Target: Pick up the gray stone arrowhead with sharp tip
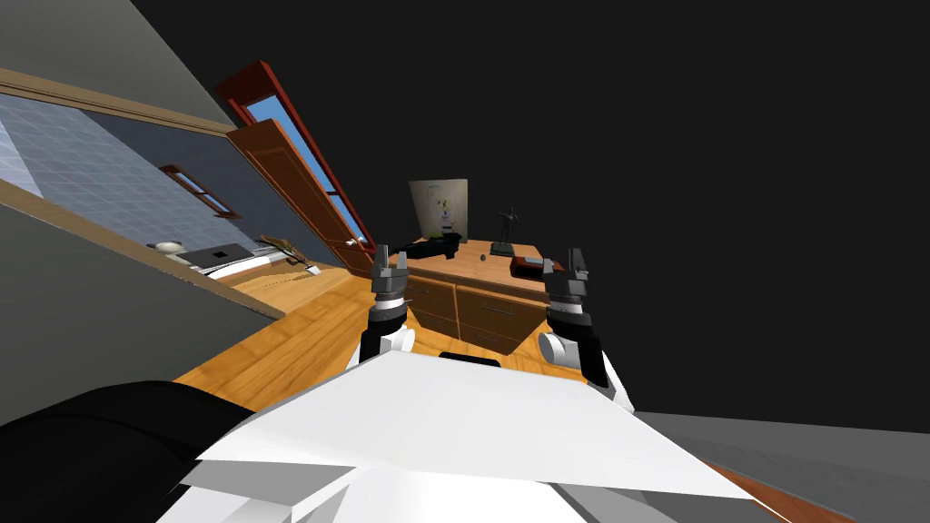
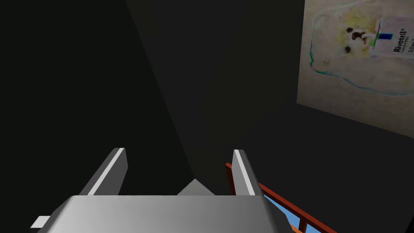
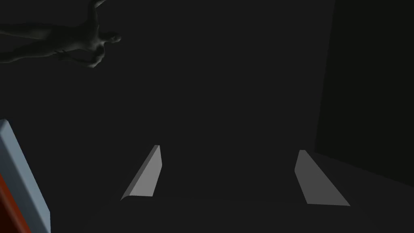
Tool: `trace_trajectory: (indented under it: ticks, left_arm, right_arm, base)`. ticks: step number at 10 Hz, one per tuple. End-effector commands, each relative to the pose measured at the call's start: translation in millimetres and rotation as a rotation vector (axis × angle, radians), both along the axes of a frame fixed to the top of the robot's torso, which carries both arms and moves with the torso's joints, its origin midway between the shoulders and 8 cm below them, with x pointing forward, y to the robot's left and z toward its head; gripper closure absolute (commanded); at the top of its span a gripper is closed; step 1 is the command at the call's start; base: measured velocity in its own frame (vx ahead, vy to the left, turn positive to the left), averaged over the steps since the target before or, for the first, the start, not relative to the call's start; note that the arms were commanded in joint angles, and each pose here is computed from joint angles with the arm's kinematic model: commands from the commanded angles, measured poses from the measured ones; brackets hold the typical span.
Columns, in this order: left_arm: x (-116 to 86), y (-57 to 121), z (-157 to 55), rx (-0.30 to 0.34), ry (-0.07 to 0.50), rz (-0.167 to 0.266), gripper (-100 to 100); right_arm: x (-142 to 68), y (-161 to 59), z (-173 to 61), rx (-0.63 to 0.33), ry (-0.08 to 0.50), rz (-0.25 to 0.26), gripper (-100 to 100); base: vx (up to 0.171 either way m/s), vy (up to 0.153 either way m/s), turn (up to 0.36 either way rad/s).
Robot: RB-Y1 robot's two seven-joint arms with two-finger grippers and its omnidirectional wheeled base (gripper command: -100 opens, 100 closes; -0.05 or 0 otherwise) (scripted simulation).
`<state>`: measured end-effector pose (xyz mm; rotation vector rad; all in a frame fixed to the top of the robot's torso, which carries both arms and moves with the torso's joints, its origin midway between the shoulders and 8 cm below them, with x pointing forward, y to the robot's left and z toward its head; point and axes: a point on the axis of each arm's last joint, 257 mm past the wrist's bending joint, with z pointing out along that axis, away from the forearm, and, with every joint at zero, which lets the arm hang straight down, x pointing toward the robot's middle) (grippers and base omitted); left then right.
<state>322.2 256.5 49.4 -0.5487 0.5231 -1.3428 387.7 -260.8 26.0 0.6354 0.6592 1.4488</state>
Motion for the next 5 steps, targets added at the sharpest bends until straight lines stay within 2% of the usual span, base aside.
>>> trace_trajectory:
  ticks: [1, 4, 5]
  left_arm:
    - [0.0, 0.0, 0.0, 0.0, 0.0, 0.0, 0]
    - [0.0, 0.0, 0.0, 0.0, 0.0, 0.0, 0]
    - [0.0, 0.0, 0.0, 0.0, 0.0, 0.0, 0]
  right_arm:
    - [9.4, -0.6, -4.7, 0.029, 0.032, 0.032, -100]
    - [37.5, 0.8, -14.8, 0.08, 0.1, 0.095, -100]
    - [39.6, 0.5, -17.7, 0.098, 0.114, 0.107, -100]
  base:
    - [-0.057, 0.051, 0.016]
    - [-0.045, 0.041, 0.035]
    - [-0.045, 0.043, 0.028]
